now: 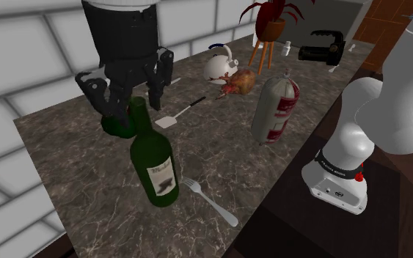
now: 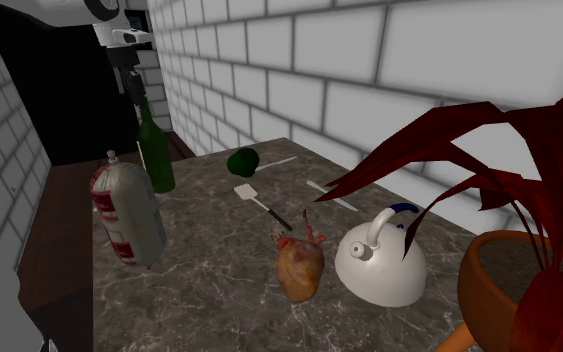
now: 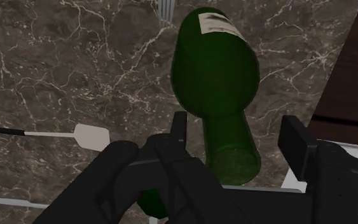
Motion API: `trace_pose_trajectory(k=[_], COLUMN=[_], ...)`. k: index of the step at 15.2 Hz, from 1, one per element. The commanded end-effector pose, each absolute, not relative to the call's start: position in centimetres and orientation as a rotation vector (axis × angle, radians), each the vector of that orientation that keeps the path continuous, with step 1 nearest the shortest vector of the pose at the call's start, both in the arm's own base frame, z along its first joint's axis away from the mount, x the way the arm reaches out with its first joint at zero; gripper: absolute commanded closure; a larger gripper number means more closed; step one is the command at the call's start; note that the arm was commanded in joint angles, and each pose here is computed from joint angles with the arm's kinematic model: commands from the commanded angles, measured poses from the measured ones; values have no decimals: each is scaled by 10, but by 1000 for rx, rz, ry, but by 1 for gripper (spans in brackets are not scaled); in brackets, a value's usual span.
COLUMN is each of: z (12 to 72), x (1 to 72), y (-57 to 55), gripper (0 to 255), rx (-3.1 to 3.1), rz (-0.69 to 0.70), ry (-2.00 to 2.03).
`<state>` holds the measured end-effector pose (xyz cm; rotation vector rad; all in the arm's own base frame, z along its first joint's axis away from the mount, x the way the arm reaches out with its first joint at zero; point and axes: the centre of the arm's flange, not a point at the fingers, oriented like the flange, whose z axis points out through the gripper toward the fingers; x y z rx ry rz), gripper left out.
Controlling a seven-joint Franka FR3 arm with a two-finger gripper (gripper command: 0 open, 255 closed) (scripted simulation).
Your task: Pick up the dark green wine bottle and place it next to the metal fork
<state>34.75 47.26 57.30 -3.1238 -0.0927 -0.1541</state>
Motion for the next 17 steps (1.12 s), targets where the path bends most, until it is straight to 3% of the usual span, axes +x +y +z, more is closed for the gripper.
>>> trace_pose_trajectory(k=[1, 5, 9, 17], z=[570, 571, 621, 621], x=[348, 348, 343, 343], y=[473, 473, 472, 472], gripper=[0, 0, 0, 0], rx=[-3128, -3128, -3128, -3128], rz=[-148, -148, -148, -148], ry=[-92, -92, -92, -92])
